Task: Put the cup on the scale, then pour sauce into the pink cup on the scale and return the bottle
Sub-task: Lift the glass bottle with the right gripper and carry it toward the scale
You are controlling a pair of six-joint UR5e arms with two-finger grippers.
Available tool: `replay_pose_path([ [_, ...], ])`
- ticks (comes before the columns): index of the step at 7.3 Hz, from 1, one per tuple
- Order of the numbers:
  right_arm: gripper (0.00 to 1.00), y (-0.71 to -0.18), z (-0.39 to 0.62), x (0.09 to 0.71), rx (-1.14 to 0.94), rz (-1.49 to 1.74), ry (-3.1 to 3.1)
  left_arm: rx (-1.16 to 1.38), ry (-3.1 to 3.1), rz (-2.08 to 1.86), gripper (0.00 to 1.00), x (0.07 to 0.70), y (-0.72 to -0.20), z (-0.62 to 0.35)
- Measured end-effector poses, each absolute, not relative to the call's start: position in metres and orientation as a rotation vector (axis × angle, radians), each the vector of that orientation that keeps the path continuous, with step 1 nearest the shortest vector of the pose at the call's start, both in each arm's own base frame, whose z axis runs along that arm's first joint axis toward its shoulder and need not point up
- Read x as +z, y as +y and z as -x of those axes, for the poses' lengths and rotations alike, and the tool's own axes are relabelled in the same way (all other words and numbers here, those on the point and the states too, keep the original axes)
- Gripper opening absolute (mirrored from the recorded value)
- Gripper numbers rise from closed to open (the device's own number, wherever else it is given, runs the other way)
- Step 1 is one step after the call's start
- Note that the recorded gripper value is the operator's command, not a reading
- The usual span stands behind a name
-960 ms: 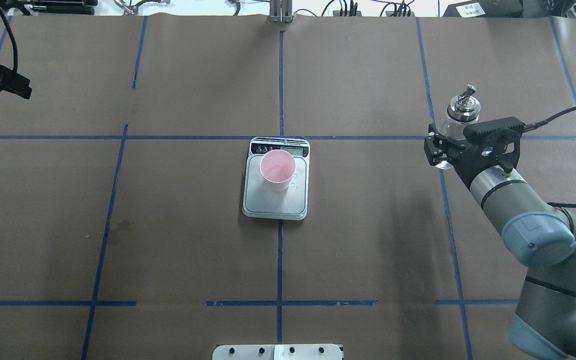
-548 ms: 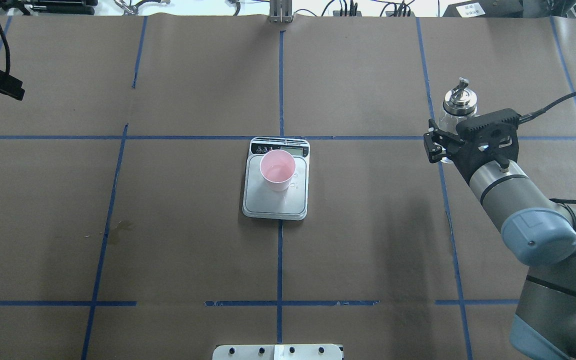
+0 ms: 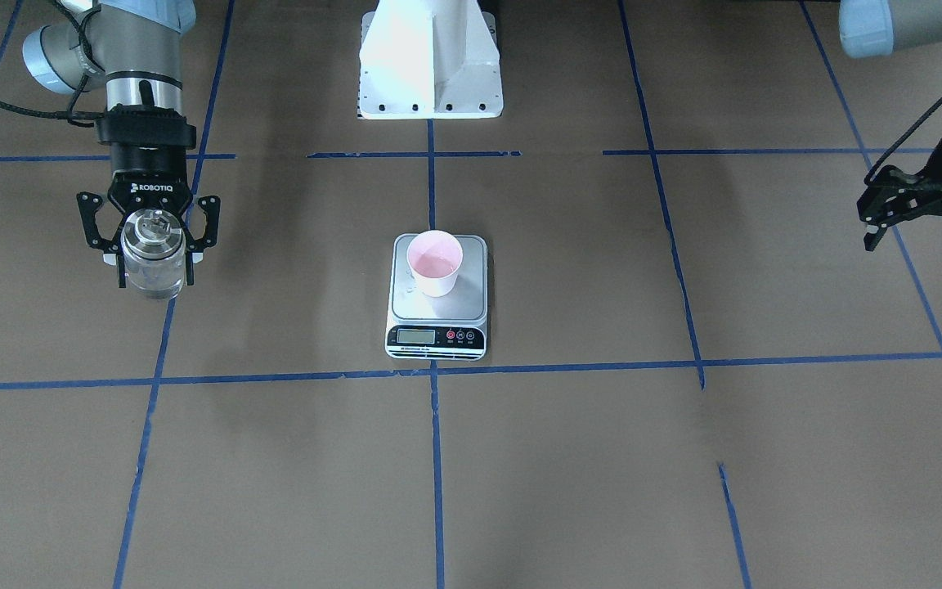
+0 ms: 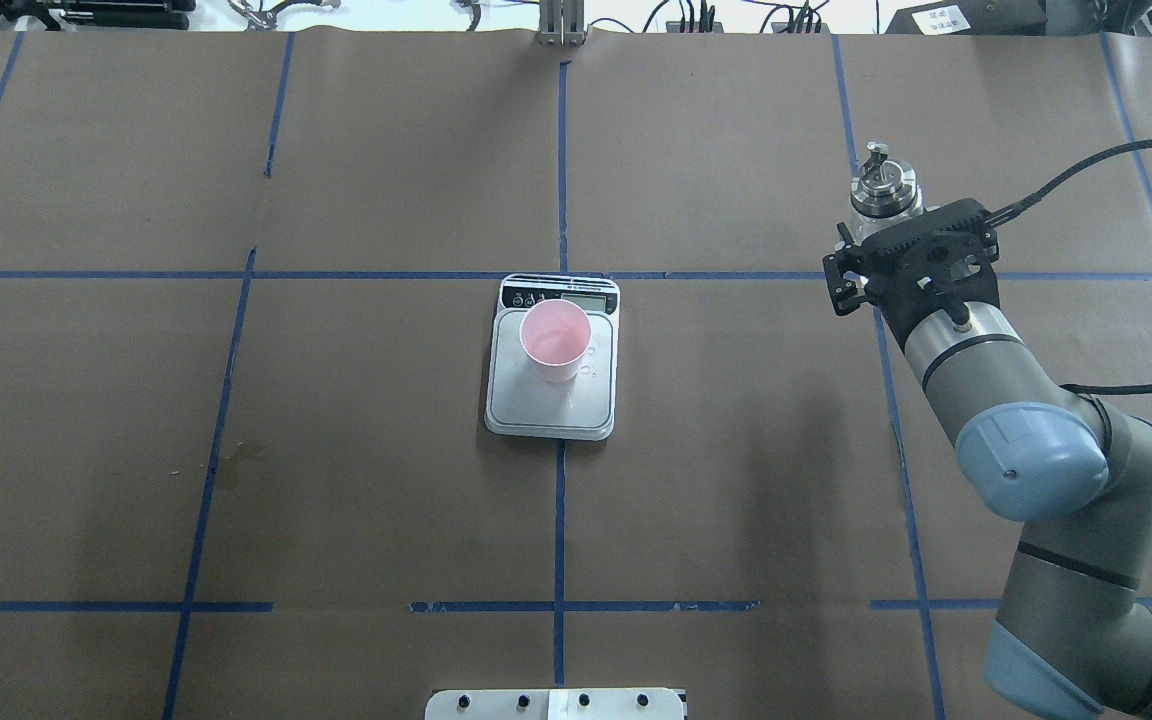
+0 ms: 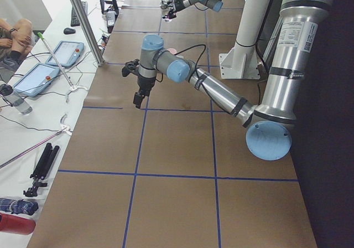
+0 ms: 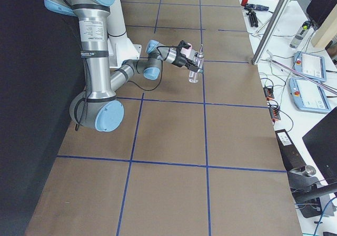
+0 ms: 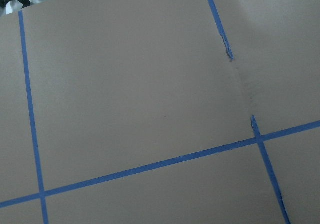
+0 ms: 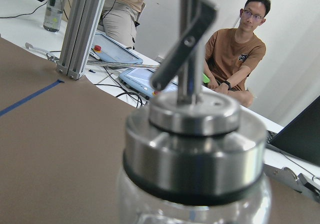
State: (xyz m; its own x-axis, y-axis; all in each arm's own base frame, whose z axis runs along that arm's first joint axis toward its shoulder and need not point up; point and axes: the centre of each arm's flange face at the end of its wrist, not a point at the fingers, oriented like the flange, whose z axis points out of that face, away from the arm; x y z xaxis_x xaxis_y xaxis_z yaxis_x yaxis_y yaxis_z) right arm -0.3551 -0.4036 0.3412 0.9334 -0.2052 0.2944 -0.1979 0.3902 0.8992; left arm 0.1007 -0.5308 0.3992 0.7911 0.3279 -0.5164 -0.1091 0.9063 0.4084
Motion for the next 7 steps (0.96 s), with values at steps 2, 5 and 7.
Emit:
replay_pose_path([
  [2,0.00,-0.411,0.365,0.320,-0.060,-1.202,-0.302,0.279,0.576,-0.357,1.00,0.438,-0.534,-0.069],
  [5,0.00,-0.412,0.394,0.285,-0.091,-1.204,-0.232,0.365,0.553,-0.351,1.00,0.517,-0.547,-0.005],
  [7,0.00,-0.398,0.421,0.281,-0.106,-1.229,-0.198,0.392,0.599,-0.374,1.00,0.564,-0.552,0.021],
])
